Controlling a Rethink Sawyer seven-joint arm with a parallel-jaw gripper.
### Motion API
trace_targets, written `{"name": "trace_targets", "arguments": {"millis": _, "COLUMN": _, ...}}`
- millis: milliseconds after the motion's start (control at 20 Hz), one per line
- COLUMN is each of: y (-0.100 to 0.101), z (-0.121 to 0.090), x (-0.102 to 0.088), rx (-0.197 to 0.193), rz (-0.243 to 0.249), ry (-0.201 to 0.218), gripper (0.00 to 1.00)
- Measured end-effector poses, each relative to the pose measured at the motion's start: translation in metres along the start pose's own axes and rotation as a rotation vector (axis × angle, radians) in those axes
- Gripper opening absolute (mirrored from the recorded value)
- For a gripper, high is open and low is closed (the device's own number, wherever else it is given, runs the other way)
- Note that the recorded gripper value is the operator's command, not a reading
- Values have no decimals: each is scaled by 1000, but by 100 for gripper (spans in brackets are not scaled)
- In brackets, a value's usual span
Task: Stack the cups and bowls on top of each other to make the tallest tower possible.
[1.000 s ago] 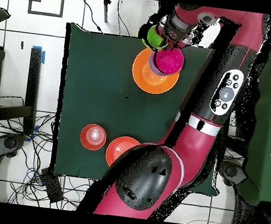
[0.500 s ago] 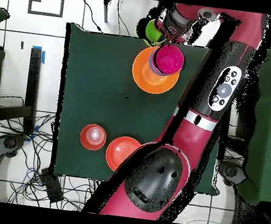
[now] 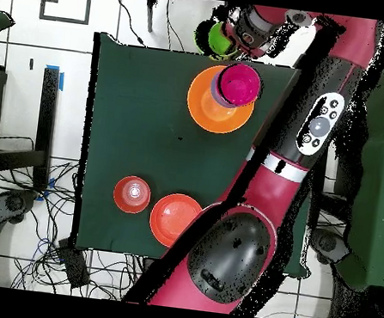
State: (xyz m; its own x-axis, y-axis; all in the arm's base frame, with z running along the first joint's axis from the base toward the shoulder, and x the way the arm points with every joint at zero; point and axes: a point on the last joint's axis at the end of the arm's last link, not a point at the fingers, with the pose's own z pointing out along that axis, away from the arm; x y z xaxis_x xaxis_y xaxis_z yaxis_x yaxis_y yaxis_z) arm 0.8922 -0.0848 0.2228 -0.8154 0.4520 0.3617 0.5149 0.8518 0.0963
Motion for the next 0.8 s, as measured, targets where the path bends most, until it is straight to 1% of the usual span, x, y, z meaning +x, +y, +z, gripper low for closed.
{"name": "trace_targets", "arguments": {"millis": 600, "y": -5, "z": -6, "x": -6, "rx": -20, "rz": 8, "ry": -7, "gripper": 0}}
{"name": "trace_targets", "arguments": {"millis": 800, "y": -10, "z": -9, "x": -8, "rx": -27, "rz": 8, "ry": -9, "gripper": 0}}
